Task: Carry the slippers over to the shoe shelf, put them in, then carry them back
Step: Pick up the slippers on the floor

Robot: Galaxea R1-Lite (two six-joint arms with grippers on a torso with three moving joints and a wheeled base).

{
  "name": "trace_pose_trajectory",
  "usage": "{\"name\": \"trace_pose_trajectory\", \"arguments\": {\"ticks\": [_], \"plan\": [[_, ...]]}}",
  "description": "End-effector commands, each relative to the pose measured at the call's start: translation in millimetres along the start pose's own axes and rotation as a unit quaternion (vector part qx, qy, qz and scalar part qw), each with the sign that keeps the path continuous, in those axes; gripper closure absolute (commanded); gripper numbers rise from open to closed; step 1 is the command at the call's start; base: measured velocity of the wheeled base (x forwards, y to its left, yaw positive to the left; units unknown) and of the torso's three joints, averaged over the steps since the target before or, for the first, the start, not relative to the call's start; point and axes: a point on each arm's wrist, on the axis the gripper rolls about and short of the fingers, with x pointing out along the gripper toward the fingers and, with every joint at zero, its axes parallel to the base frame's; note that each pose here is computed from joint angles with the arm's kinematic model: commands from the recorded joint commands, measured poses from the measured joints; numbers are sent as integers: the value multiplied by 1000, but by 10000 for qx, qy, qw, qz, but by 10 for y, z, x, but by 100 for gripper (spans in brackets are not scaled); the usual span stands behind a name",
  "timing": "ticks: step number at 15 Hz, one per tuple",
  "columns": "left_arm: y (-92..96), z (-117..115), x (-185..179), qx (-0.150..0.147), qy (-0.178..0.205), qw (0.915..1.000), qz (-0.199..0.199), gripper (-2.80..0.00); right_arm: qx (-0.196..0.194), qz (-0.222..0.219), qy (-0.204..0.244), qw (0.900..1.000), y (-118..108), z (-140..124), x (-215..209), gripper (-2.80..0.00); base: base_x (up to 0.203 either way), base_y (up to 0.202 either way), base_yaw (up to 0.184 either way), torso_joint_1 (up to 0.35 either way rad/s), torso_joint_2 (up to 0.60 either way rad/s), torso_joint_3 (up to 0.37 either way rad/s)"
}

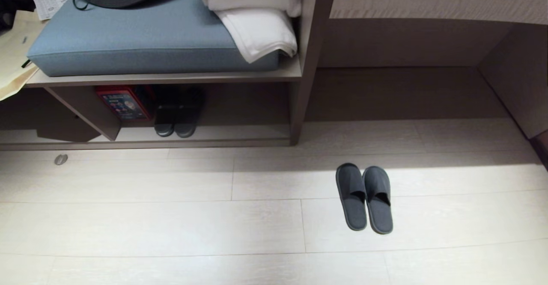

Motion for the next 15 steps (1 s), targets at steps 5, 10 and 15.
{"name": "trace_pose_trajectory", "arguments": {"ticks": [5,10,15], "plan": [[0,3,-1,-5,14,10000,3,0,1,7,-4,10000,0,1,0,0,0,0,0,3,2,-195],[0,1,-1,3,21,10000,4,0,1,0,-4,10000,0,1,0,0,0,0,0,5,2,-197],[0,1,-1,-5,21,10000,4,0,1,0,-4,10000,0,1,0,0,0,0,0,3,0,-196]]}}
